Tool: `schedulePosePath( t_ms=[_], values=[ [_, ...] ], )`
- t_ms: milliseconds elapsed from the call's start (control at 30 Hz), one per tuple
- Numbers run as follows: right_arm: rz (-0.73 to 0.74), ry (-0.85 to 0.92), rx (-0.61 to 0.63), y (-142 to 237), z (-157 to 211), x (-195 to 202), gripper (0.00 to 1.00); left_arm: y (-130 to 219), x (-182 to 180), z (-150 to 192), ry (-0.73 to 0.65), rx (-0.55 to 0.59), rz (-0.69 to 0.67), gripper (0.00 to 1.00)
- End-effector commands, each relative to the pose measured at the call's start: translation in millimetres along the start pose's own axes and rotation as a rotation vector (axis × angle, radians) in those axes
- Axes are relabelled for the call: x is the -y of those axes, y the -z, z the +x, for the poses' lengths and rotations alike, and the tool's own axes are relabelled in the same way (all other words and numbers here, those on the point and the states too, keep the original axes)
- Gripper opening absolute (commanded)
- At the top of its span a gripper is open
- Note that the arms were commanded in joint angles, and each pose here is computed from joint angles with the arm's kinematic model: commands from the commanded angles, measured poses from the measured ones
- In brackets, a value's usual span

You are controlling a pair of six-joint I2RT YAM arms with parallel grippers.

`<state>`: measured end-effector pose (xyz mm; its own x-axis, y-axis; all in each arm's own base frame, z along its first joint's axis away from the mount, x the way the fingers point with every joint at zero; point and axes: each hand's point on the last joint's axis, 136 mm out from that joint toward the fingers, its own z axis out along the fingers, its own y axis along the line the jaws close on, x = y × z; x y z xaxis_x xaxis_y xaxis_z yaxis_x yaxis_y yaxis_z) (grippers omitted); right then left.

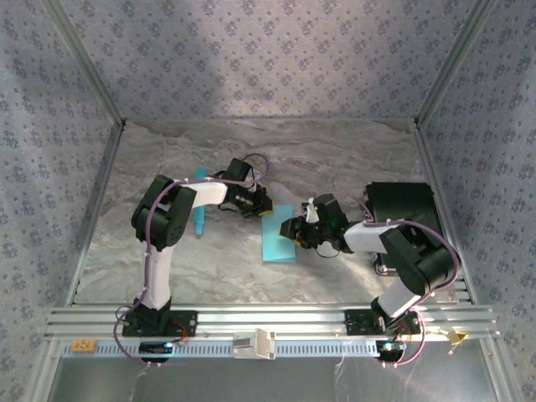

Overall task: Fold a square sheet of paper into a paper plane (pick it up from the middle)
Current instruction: Fold the triangle a second time at the center of the table.

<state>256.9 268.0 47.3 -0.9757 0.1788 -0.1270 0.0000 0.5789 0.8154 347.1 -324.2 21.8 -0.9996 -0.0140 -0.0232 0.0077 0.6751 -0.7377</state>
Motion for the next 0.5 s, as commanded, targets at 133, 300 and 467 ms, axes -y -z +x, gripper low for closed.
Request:
schedulePosePath(
  t_ms=[133, 300, 467],
  values=[
    [-0.038, 0.022, -0.017, 0.4, -5.0, -1.1, 0.38, -12.6, -23.8, 16.2, 0.039, -0.059, -0.069, 0.01],
    [0.037, -0.023, -0.027, 1.7, 0.1, 18.5, 0.28, -9.9, -11.0, 14.6, 0.028, -0.058, -0.021, 0.02],
    [0.066, -0.048, -0.05, -4.9, 5.7, 26.5, 0.17, 6.8, 31.8, 7.7, -0.048, -0.033, 0.076, 0.16]
  ],
)
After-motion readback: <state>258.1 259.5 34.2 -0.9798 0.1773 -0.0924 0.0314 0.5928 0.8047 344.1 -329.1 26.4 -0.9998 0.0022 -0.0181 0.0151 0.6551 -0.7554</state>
